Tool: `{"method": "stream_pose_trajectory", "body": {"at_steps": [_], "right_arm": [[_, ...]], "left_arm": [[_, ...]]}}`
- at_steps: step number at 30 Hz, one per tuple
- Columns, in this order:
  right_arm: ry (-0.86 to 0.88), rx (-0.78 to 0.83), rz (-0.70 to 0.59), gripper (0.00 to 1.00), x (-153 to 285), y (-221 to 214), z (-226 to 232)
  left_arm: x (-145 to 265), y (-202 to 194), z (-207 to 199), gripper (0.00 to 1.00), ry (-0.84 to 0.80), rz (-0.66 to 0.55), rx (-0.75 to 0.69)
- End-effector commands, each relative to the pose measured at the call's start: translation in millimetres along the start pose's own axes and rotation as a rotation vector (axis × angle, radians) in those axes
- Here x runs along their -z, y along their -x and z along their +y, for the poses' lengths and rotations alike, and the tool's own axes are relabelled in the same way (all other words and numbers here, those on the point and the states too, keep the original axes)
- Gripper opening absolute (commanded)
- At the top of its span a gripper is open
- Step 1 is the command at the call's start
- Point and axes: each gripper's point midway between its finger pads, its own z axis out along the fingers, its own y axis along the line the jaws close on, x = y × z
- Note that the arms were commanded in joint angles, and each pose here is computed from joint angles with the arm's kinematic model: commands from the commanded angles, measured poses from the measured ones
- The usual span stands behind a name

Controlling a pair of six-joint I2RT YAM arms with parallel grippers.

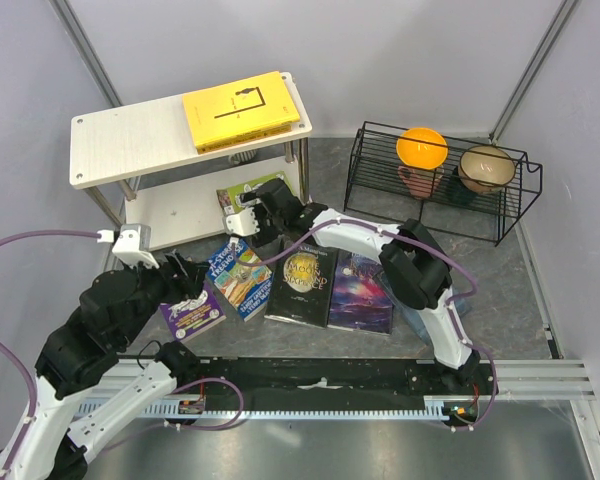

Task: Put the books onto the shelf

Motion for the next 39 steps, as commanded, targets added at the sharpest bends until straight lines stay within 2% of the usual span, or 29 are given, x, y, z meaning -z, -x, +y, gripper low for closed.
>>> {"method": "stream_pose_trajectory", "body": {"at_steps": [1,6,7,8,11,19,25,28,35,39], "right_arm": [[0.032,-0.055,-0.096,0.93,11,24,-14],[0.055,-0.117,-0.065,0.85,-2,21,-9],[0.041,-0.132,-0.063,0.82,-3,22,-16],[0.045,-0.14,-0.059,0.75,-5,22,-15],[0.044,-0.16,-0.055,0.64,-10,22,-16],[0.03,-0.179,-0.037,0.62,-13,21,-21],[0.034,-0.202,-0.05,0.66,-4,26,-25],[0.08,-0.212,-0.117,0.69,12,42,-26],[0.278,-0.197,-0.182,0.9,71,59,6],[0.388,-0.281,-0.181,0.98,109,58,34]], "left_arm": [[-5,-1,-9,0.75,-0.029,0.01,0.038],[-3,-1,-12,0.75,-0.042,0.008,0.056],[-2,-1,-12,0.75,-0.045,0.006,0.06],[-1,-1,-12,0.75,-0.048,0.005,0.061],[0,-1,-12,0.75,-0.052,0.0,0.07],[2,0,-12,0.75,-0.059,-0.004,0.075],[1,-2,-12,0.75,-0.059,0.001,0.067],[-1,-5,-13,0.76,-0.064,0.017,0.059],[-11,-12,-28,0.8,-0.126,0.043,0.053],[-20,-27,-40,0.81,-0.181,0.096,0.062]]}}
